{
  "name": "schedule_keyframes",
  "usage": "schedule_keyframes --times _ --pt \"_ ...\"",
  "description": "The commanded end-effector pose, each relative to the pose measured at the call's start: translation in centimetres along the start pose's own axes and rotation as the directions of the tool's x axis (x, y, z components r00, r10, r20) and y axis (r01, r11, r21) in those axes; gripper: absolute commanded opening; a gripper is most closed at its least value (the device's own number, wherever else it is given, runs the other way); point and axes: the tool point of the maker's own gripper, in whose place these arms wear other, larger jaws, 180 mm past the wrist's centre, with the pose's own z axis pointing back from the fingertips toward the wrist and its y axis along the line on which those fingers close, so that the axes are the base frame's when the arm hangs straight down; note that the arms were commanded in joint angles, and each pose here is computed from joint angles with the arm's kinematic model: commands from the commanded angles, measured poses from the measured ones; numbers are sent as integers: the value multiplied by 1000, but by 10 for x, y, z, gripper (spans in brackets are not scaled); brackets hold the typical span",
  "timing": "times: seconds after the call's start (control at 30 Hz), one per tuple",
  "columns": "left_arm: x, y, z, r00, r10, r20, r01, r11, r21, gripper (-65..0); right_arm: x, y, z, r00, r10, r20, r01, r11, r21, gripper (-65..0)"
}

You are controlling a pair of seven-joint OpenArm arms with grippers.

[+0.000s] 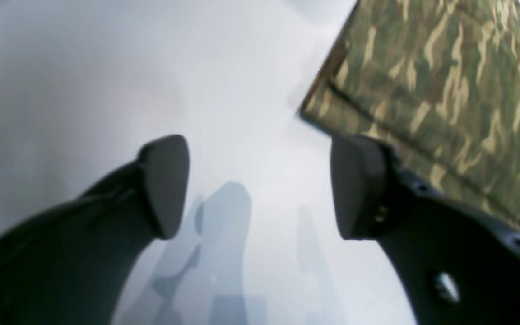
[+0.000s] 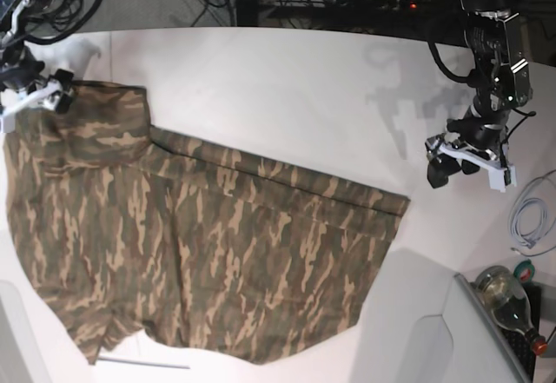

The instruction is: Layout the t-shirt on the table in an organized manner, then fold the t-shirt properly

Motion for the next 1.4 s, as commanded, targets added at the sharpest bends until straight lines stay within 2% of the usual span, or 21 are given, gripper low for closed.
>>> schedule_keyframes --times 0.0,0.13,0.2,0.23,0.27,0.37,0.4,0.43,0.47,0.57,0.73,0.87,0.93,1.13,1.37 --pt "18 -2 1 999 -14 50 15 1000 -17 -232 10 -2 1 999 4 39 -4 1000 1 -188" --pt "16 -2 2 999 -15 47 15 1000 -16 -304 6 1 -12 999 9 42 -10 1000 29 -197" --pt "16 -2 2 999 -13 47 14 1000 -16 -360 1 0 -14 1000 17 24 -18 999 33 -204" --pt "16 -1 2 999 -14 46 15 1000 -15 -400 1 0 -14 1000 14 22 -15 999 33 -237" --pt "15 -1 2 999 -14 44 15 1000 -15 -451 0 1 -14 1000 15 19 -16 999 34 -300" --pt "15 -1 2 999 -14 43 15 1000 -15 -632 -2 1 -10 999 36 3 -36 999 34 -596" --pt "15 -1 2 999 -14 43 15 1000 -15 -650 -1 2 -8 999 53 -4 -53 998 37 -650" --pt "15 -1 2 999 -14 43 15 1000 -15 -650 3 3 -5 997 71 -6 -71 997 37 -650" --pt "15 -1 2 999 -15 42 16 1000 -14 -650 7 4 -1 996 93 -7 -93 995 37 -618" --pt "15 -2 2 999 -16 40 17 1000 -16 -650 27 8 7 991 134 14 -134 991 25 -650" --pt "13 -4 1 999 -19 36 20 1000 -21 -650 64 19 14 986 166 34 -167 986 15 -647" --pt "13 -5 1 999 -20 34 21 1000 -23 -650 107 34 12 981 174 89 -177 984 31 -648" --pt "12 -5 1 999 -21 33 22 999 -24 -650 129 50 5 973 208 105 -215 975 63 -647" --pt "11 -5 1 999 -22 30 23 999 -23 -650 174 81 -23 973 176 149 -198 969 146 -647" --pt "-1 0 5 1000 -22 4 22 1000 -14 -650 200 106 -55 970 106 220 -161 955 248 -642"
